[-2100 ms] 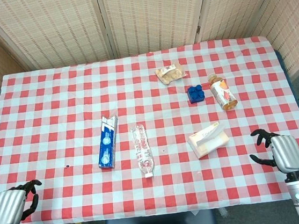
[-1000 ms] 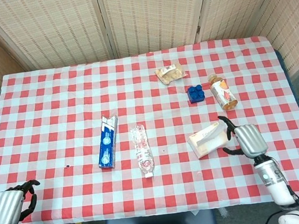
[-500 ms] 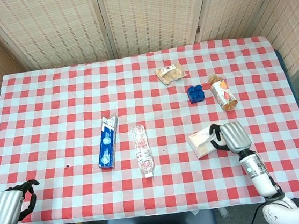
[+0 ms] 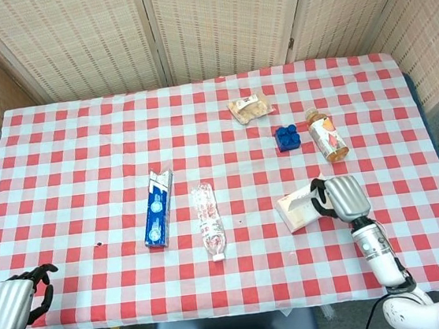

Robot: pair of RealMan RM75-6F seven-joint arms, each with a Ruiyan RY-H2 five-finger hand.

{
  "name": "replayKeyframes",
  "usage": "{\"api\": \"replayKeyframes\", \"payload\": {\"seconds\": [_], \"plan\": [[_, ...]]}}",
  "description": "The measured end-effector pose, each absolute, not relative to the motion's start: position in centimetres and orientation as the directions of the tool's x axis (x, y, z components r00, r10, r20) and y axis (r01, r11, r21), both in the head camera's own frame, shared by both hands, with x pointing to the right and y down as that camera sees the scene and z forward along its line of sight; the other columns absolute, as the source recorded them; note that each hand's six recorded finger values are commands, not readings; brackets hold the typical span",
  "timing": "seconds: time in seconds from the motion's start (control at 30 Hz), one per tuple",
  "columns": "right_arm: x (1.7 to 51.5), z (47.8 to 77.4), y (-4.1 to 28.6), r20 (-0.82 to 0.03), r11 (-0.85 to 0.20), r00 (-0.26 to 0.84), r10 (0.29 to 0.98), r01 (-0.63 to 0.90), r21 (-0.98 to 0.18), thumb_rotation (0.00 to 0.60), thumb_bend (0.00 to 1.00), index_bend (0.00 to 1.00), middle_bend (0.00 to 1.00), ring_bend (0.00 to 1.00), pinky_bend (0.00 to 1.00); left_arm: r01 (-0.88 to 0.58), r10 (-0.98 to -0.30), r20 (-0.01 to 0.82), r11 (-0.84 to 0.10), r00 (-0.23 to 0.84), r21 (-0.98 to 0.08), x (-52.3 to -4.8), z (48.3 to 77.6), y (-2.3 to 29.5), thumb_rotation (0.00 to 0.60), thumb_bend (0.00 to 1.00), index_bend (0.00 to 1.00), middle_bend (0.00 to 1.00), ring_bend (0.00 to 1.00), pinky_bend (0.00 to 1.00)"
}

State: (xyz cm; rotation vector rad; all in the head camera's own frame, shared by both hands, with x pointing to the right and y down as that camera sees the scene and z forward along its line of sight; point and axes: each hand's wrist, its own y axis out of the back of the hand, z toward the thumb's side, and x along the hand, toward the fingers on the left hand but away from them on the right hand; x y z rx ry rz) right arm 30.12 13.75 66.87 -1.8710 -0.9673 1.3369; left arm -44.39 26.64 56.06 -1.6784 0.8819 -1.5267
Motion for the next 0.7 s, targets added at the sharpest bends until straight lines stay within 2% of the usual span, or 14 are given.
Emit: {"api": "replayKeyframes", "payload": {"seconds": [0.27, 0.43, 0.53, 0.7], "plan": [[30.4, 63.5, 12.6, -0.398, -0.442, 0.211, 0.893, 0.244, -0.863, 0.600, 0.77, 0.78, 0.71, 0.78, 1.00, -0.034, -0.849, 0.522, -0.526, 0.076, -0.850, -44.4, 55.9, 26.6, 0.600, 0.54, 0.38, 0.50, 0.57, 0.61], [34.5, 58.9, 13.0, -0.321, -0.346, 0.143, 0.936, 0.225, -0.911, 0.600, 0.78, 0.78, 0.71, 0.78, 1.00, -0.034, -0.848, 0.523, -0.527, 0.079, -0.849, -44.3, 55.9, 26.7, 0.600, 0.54, 0.38, 0.50, 0.57, 0.61], [37.5, 57.3, 14.5, -0.324, -0.335, 0.088, 0.942, 0.184, -0.924, 0.600, 0.78, 0.78, 0.71, 0.78, 1.00, -0.033, -0.847, 0.525, -0.529, 0.079, -0.848, -44.3, 56.0, 26.7, 0.600, 0.54, 0.38, 0.50, 0.57, 0.61], [40.4, 57.3, 17.4, -0.373, -0.372, 0.024, 0.927, 0.167, -0.913, 0.600, 0.78, 0.78, 0.71, 0.78, 1.00, -0.026, -0.840, 0.536, -0.539, 0.082, -0.842, -44.1, 56.3, 26.8, 0.600, 0.54, 0.38, 0.50, 0.57, 0.61]]}}
